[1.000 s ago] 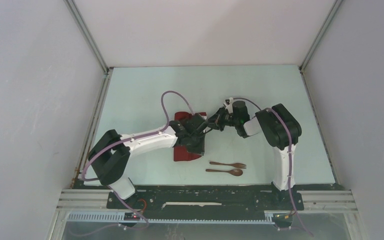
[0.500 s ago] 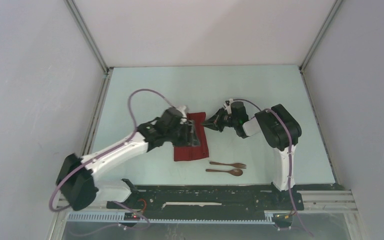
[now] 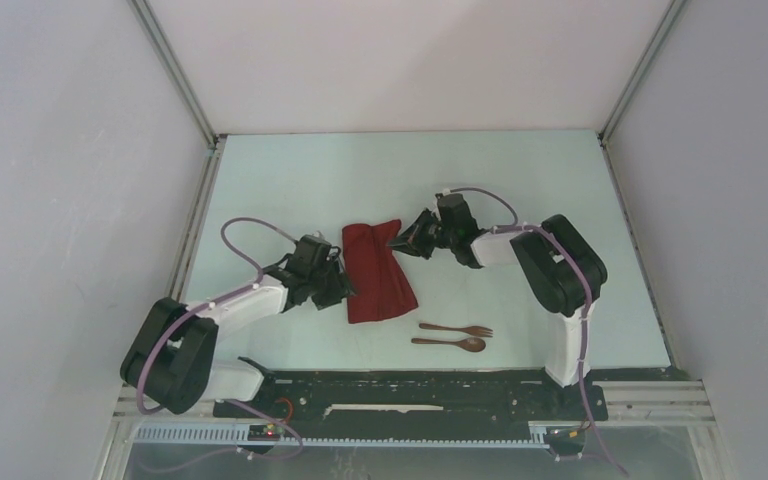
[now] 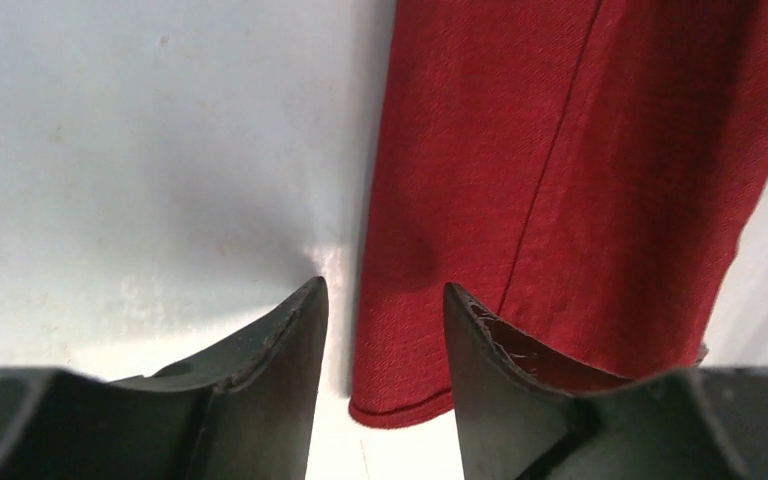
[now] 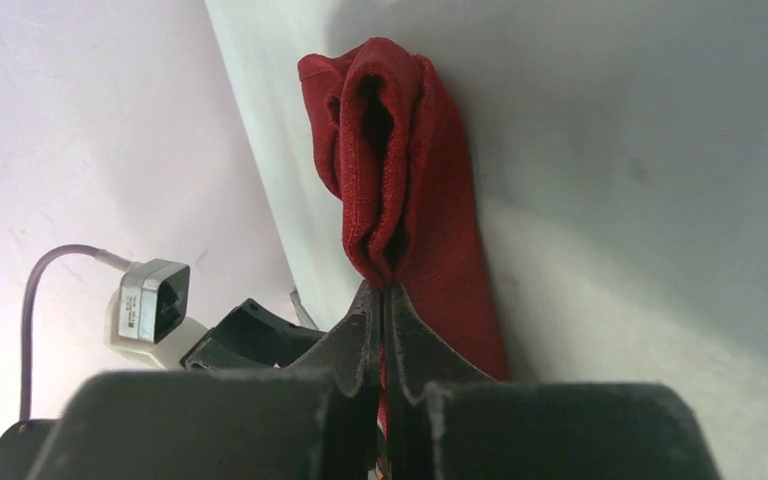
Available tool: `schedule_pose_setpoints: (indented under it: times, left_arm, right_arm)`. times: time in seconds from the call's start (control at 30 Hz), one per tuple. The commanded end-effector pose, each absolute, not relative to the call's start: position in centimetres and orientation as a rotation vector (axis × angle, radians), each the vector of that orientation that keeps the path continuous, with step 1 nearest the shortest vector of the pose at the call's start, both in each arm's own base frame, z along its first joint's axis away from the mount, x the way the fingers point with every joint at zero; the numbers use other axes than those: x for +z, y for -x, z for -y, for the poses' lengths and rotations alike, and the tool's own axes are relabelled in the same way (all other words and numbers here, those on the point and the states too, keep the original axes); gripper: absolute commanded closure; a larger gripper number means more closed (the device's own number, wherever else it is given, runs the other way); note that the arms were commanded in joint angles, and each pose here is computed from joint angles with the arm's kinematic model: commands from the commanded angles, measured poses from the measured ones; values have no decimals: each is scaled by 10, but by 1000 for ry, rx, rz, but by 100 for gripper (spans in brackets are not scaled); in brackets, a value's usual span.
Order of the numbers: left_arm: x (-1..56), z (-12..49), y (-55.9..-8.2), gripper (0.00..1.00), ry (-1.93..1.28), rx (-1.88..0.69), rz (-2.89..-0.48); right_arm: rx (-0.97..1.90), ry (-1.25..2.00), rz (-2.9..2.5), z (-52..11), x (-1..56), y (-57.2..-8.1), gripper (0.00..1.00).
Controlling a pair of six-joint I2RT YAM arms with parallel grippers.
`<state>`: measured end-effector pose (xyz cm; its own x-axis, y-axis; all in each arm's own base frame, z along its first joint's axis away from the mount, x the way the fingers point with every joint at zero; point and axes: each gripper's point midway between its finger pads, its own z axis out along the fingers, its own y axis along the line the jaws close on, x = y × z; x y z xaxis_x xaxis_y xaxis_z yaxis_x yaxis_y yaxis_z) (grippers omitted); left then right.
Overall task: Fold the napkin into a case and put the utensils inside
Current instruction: Pick up the 2/3-rectangle-folded napkin at the center of the board, then fold the 2/3-rectangle-folded napkin at the center of the board.
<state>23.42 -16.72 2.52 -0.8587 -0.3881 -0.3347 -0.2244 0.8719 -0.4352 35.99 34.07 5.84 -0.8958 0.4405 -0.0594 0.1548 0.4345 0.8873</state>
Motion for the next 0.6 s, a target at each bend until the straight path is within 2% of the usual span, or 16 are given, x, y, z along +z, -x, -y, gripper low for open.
schedule_pose_setpoints:
  times: [0.0, 0.13, 0.57]
  left_arm:
    - [31, 177, -258, 50, 463, -596, -2532]
    - [21, 179, -256, 59, 451, -604, -2558]
    - [10, 189, -253, 69, 387, -667, -2582]
  right_arm:
    - [1327, -496, -2404, -357, 80, -362, 100]
    - [1219, -533, -2431, -369, 80, -358, 100]
    - [1137, -667, -2465, -399, 78, -350, 100]
